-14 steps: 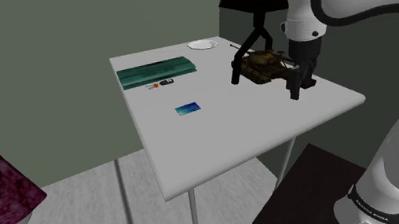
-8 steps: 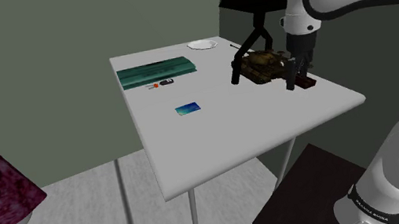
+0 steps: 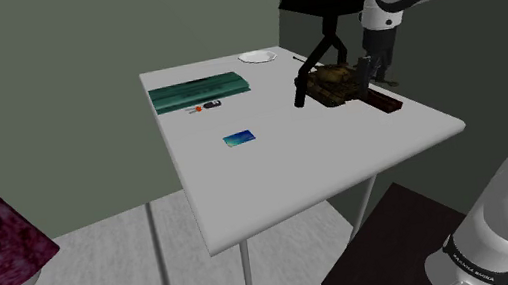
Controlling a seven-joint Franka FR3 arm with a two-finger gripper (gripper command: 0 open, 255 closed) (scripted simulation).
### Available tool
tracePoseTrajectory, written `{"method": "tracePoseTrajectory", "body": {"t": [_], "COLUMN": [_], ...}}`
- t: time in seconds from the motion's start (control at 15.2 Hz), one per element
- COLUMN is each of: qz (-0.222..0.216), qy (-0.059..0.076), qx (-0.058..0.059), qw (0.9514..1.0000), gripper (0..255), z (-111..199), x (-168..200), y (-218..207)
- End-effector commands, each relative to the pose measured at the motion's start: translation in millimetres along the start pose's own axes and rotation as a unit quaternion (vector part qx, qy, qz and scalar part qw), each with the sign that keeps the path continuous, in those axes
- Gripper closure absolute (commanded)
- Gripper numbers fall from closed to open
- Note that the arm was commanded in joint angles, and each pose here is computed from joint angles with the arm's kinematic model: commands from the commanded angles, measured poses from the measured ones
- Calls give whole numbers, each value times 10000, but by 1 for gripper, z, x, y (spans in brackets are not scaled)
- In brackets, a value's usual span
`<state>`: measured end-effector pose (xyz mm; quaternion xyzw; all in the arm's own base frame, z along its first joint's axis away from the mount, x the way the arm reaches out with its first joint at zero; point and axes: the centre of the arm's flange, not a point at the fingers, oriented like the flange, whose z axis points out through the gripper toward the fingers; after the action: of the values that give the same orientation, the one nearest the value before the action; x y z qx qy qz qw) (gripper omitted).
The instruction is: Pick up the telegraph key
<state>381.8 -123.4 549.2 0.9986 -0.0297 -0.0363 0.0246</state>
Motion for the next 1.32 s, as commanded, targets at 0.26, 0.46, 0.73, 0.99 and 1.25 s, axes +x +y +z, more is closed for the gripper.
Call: {"method": "tracePoseTrajectory", "body": {"t": [0.26,0.46,0.73,0.99,1.25], "qz": [196,294,424,452,452], "qy": [167,248,357,381,381], "qx": [162,247,359,383,383], "qw": [9995,9990,9978,9975,9975], "gripper": [0,0,0,0,0], "z": [2,2,4,20,41], "x": [40,58,81,87,89], "y": [70,107,155,165,164]}}
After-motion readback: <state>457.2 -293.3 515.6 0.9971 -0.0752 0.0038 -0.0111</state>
